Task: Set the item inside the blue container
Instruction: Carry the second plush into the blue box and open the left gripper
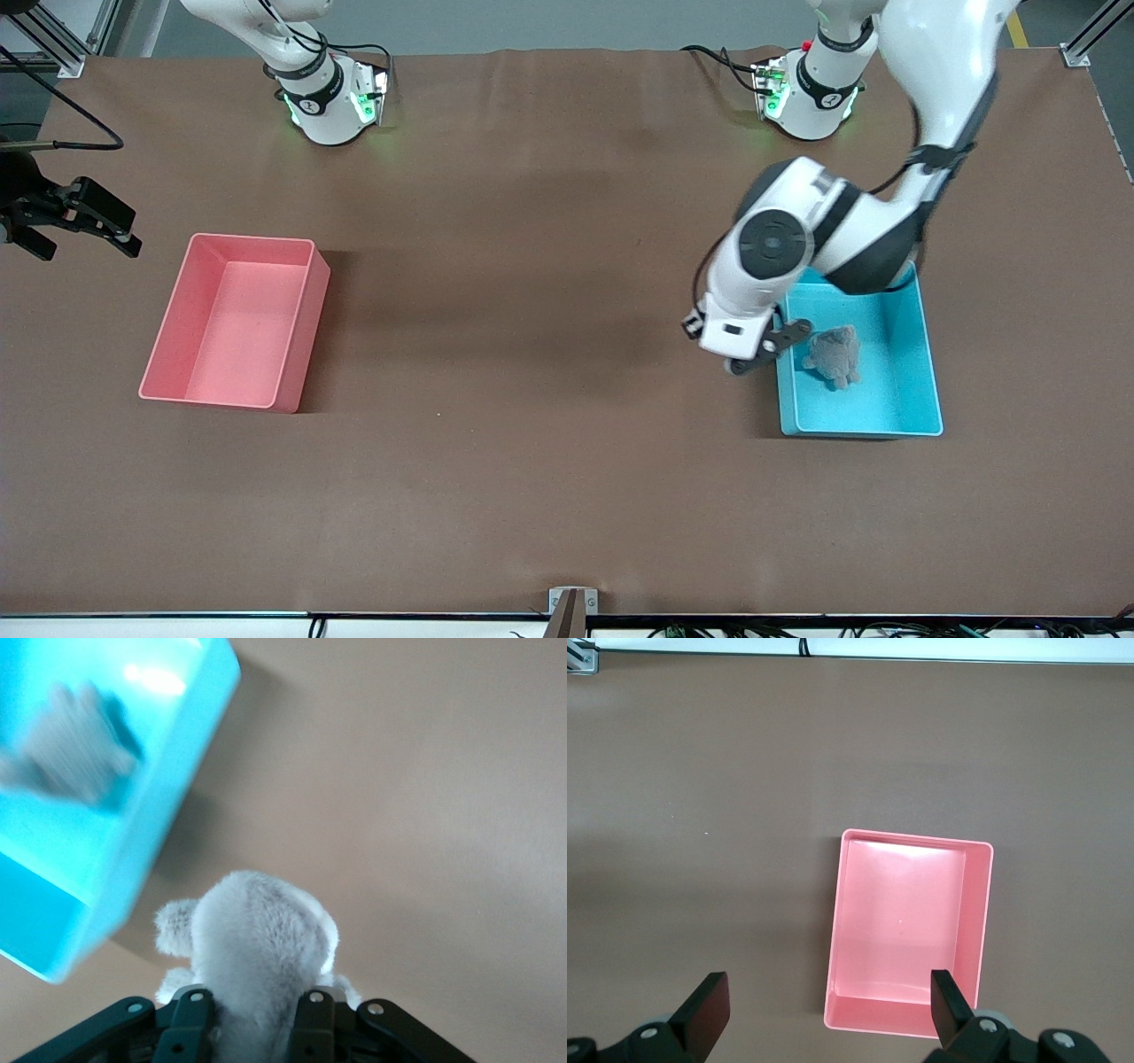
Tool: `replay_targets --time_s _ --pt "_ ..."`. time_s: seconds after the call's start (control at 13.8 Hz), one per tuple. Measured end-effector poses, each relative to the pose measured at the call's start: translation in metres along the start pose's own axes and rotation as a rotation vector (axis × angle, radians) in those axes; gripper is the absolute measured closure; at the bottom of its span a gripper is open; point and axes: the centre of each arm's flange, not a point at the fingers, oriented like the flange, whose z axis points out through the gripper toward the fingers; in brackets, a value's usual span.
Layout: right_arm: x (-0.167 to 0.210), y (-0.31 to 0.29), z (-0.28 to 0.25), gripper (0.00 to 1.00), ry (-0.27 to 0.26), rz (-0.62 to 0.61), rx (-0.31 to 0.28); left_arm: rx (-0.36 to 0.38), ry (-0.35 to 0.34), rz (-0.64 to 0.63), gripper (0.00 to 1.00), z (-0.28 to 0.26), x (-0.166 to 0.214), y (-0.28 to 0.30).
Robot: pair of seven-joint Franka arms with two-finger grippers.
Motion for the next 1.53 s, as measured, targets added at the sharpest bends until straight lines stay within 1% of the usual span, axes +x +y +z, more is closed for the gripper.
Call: replay_targets --time_s 0.22,0.44,0.65,0.8,0.87,0.94,1.02,1.16,1.31,1.45,1.53 --pt "0.000 0.001 -0.002 0.00 0.004 0.001 0.000 0.025 -0.033 0.134 0.70 -0.013 0.056 -0.057" --pt "0.000 0.001 -0.002 0.00 0.004 0.003 0.000 0.054 -0.100 0.242 0.70 -0.004 0.098 -0.119" --pt "0.000 0.002 -0.002 0.00 0.005 0.003 0.000 0.084 -0.193 0.259 0.70 0.022 0.120 -0.169" --pt "0.000 0.002 -0.002 0.00 0.004 0.003 0.000 0.095 -0.259 0.243 0.72 0.057 0.124 -0.186" --pt "0.001 0.002 -0.002 0.00 0.004 0.003 0.000 0.092 -0.285 0.234 0.75 0.073 0.128 -0.193" --pt "0.001 0.002 -0.001 0.00 0.003 0.003 0.000 0.087 -0.298 0.229 0.75 0.082 0.131 -0.196" --pt "0.001 0.002 0.000 0.00 0.002 0.003 0.000 0.081 -0.299 0.227 0.68 0.086 0.133 -0.197" --pt "0.002 0.002 0.001 0.00 -0.001 0.003 0.000 0.063 -0.268 0.221 0.49 0.072 0.140 -0.195" --pt "0.002 0.002 0.002 0.00 -0.002 0.003 0.000 0.032 -0.204 0.206 0.25 0.038 0.152 -0.195" --pt "0.002 0.002 0.002 0.00 -0.002 0.003 0.000 0.001 -0.136 0.188 0.03 0.000 0.163 -0.198" --pt "0.002 0.002 0.002 0.00 -0.002 0.003 0.000 -0.006 -0.115 0.185 0.00 -0.013 0.164 -0.198"
